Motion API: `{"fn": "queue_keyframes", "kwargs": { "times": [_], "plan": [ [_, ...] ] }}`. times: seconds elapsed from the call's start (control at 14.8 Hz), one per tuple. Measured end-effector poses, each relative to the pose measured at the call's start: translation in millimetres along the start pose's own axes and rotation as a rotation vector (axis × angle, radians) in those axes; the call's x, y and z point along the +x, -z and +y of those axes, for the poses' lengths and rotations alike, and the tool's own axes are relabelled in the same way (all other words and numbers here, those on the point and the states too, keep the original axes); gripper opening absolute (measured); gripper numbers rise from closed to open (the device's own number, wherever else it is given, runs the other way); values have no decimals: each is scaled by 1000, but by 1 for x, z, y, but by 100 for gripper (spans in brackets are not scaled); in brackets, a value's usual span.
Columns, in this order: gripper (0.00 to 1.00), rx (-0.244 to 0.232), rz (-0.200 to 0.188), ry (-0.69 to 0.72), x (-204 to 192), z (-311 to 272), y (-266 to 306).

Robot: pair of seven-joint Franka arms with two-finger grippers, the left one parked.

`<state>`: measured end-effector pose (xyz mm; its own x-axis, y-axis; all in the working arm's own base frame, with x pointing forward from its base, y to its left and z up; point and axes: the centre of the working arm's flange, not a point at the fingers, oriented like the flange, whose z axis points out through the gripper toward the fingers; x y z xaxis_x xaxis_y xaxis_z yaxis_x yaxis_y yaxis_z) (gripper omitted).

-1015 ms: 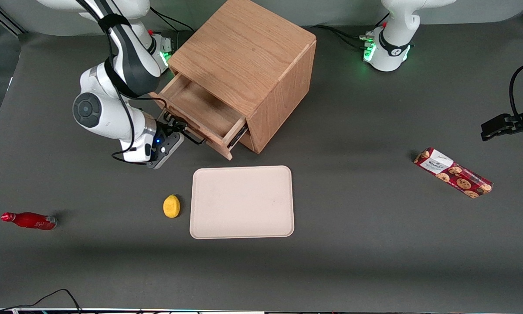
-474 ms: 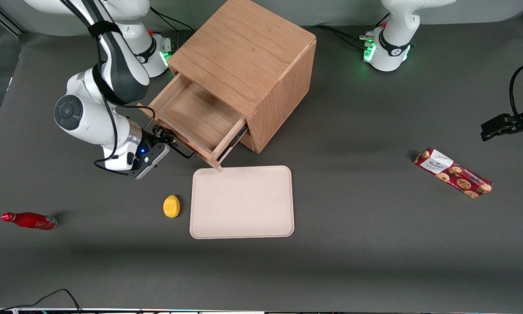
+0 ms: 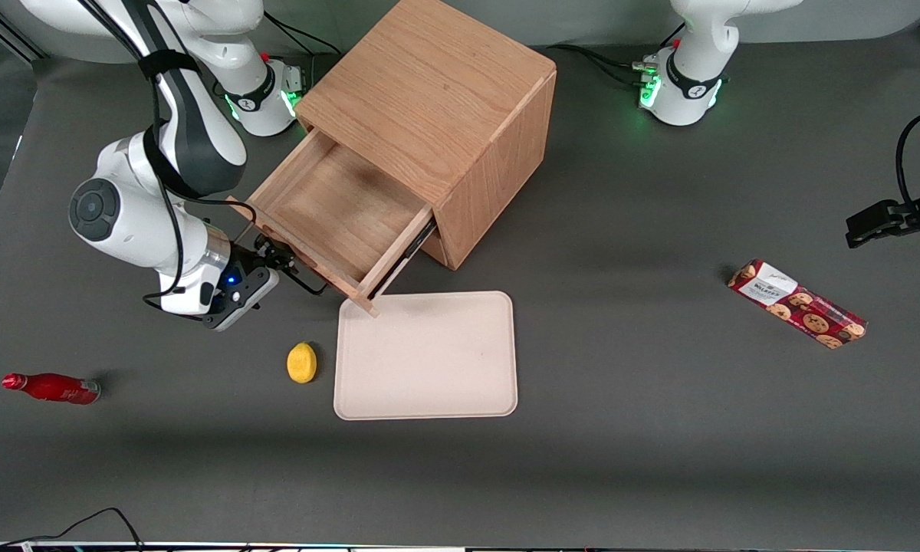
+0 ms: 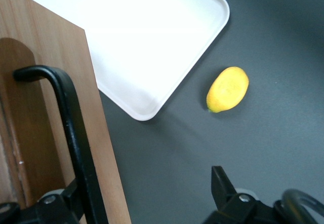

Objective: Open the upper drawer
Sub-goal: 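Pull the upper drawer outward by its handle with the right gripper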

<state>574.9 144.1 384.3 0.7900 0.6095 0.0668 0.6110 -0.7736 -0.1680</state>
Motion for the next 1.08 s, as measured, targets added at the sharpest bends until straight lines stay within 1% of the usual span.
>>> {"fn": "queue_keyframes", "kwargs": {
  "times": [0.2,0.54,0.68,1.08],
  "plan": [
    [100,-5,3,-4,2,7,1],
    [100,-33,2,-32,-4,35,5],
    [100,-52,8,-48,-8,50,8],
    [100,-53,9,-51,-6,55,9]
  ]
}}
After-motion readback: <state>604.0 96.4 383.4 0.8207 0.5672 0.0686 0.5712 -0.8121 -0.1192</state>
